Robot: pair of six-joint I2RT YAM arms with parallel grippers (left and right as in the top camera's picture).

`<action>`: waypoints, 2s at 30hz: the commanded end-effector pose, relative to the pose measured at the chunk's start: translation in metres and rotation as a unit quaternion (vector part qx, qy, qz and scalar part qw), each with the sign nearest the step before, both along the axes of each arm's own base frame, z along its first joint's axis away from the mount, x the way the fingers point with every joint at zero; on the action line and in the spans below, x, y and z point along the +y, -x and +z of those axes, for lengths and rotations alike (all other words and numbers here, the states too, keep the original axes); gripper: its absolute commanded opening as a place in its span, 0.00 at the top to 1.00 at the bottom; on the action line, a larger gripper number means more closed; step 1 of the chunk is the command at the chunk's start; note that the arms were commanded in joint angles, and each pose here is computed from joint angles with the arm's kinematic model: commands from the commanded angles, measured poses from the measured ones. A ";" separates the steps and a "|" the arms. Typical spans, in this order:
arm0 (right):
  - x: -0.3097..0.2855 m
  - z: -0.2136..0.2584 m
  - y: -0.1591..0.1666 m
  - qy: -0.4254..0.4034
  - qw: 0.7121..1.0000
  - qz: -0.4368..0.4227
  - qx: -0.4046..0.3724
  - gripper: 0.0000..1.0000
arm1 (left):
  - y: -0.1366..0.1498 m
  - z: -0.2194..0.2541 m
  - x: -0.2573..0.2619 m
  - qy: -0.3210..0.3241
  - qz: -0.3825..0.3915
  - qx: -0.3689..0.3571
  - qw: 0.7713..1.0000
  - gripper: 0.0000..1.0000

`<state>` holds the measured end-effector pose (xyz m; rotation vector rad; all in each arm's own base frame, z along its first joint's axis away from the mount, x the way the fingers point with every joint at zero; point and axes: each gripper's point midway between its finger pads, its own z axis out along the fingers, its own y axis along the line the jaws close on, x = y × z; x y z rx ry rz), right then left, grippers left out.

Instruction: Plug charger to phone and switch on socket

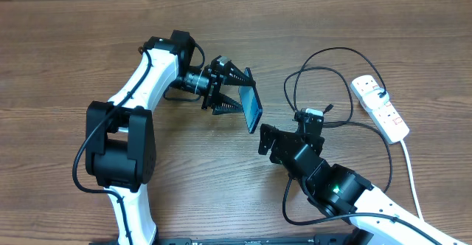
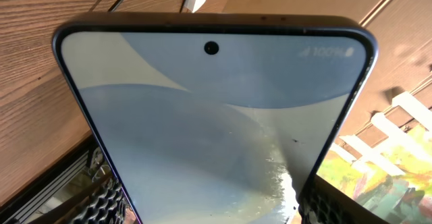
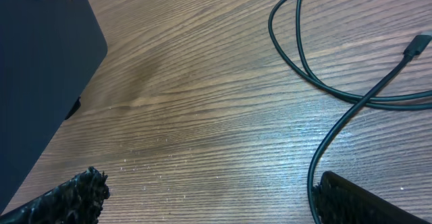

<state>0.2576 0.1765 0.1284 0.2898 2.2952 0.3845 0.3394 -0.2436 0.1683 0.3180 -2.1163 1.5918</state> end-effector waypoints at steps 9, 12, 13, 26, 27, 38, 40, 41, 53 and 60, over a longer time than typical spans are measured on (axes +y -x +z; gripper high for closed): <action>0.003 0.016 -0.005 0.041 0.998 0.040 -0.030 0.00 | -0.008 0.012 -0.002 0.024 0.000 -0.035 0.999 0.52; 0.013 0.024 0.004 0.049 0.993 0.100 -0.033 0.00 | -0.010 0.011 -0.002 0.023 0.002 -0.038 0.999 0.52; 0.016 0.032 0.009 0.042 0.992 0.116 -0.031 0.00 | -0.011 0.011 -0.001 0.023 0.003 -0.040 0.999 0.52; 0.055 0.089 0.027 -0.055 0.977 0.193 -0.068 0.00 | -0.018 0.009 0.009 0.017 0.017 -0.040 0.999 0.52; 0.061 0.083 0.021 -0.050 0.978 0.189 -0.068 0.00 | -0.018 0.009 0.009 0.017 0.017 -0.040 0.999 0.52; 0.059 0.054 -0.037 0.036 0.990 0.065 -0.122 0.01 | -0.018 0.009 0.009 0.016 0.017 -0.038 0.999 0.52; 0.062 0.055 -0.040 0.029 0.989 0.065 -0.127 0.08 | -0.018 0.009 0.009 0.015 0.019 -0.031 0.999 0.51; 0.063 0.054 -0.040 0.029 0.989 0.065 -0.127 0.15 | -0.018 0.009 0.009 0.015 0.019 -0.030 0.999 0.51; 0.074 0.042 -0.043 0.033 0.989 0.083 -0.120 0.51 | -0.018 0.005 0.010 0.003 0.019 -0.029 0.999 0.51; 0.080 0.050 -0.045 0.028 0.986 0.094 -0.136 0.87 | -0.018 0.002 0.011 -0.007 0.018 -0.031 0.999 0.50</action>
